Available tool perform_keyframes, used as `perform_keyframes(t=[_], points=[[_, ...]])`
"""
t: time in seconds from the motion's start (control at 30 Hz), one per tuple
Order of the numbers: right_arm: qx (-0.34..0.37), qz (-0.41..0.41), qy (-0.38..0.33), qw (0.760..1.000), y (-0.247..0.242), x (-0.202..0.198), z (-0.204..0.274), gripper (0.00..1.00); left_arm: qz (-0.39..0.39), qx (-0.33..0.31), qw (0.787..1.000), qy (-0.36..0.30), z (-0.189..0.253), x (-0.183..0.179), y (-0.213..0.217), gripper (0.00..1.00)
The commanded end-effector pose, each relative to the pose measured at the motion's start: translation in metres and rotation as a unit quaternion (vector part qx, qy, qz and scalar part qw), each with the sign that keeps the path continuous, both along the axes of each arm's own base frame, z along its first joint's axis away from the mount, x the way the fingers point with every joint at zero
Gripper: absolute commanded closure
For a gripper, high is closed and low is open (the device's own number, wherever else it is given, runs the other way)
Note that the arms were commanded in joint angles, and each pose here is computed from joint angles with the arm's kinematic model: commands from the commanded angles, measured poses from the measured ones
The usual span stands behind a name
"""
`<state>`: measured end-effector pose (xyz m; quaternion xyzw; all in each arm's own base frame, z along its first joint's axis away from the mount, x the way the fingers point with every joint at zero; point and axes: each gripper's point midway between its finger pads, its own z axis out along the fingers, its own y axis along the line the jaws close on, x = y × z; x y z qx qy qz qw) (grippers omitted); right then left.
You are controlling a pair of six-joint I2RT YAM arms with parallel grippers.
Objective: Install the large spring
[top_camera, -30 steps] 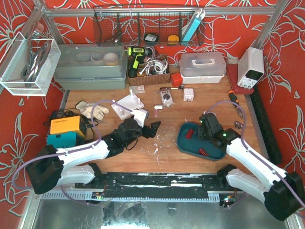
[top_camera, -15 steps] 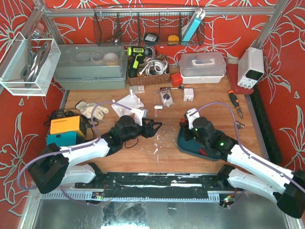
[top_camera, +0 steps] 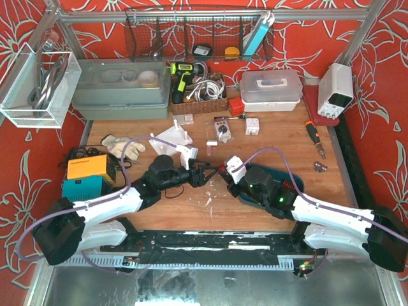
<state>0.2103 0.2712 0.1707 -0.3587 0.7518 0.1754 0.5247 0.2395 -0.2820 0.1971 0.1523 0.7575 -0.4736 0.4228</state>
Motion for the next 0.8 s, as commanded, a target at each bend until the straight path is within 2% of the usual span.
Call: perform_keyframes(t=[0.0, 0.53, 0.67, 0.77], points=[[0.01, -0.001, -0.06, 0.998, 0.006, 0.004, 0.017, 1.0, -0.069, -0.027, 0.997, -0.015, 0.017, -0.015, -0.015, 0.38], [0.014, 0.031, -0.074, 0.997, 0.015, -0.009, 0.01, 1.0, -0.105, -0.012, 0.994, 0.037, -0.003, -0.015, -0.032, 0.42], [0.018, 0.042, -0.075, 0.996, 0.018, -0.012, 0.01, 1.0, -0.104, -0.014, 0.994, 0.04, -0.003, -0.015, -0.032, 0.48], [0.018, 0.042, -0.079, 0.996, 0.019, -0.012, 0.01, 1.0, -0.106, -0.014, 0.993, 0.044, -0.004, -0.015, -0.033, 0.49]])
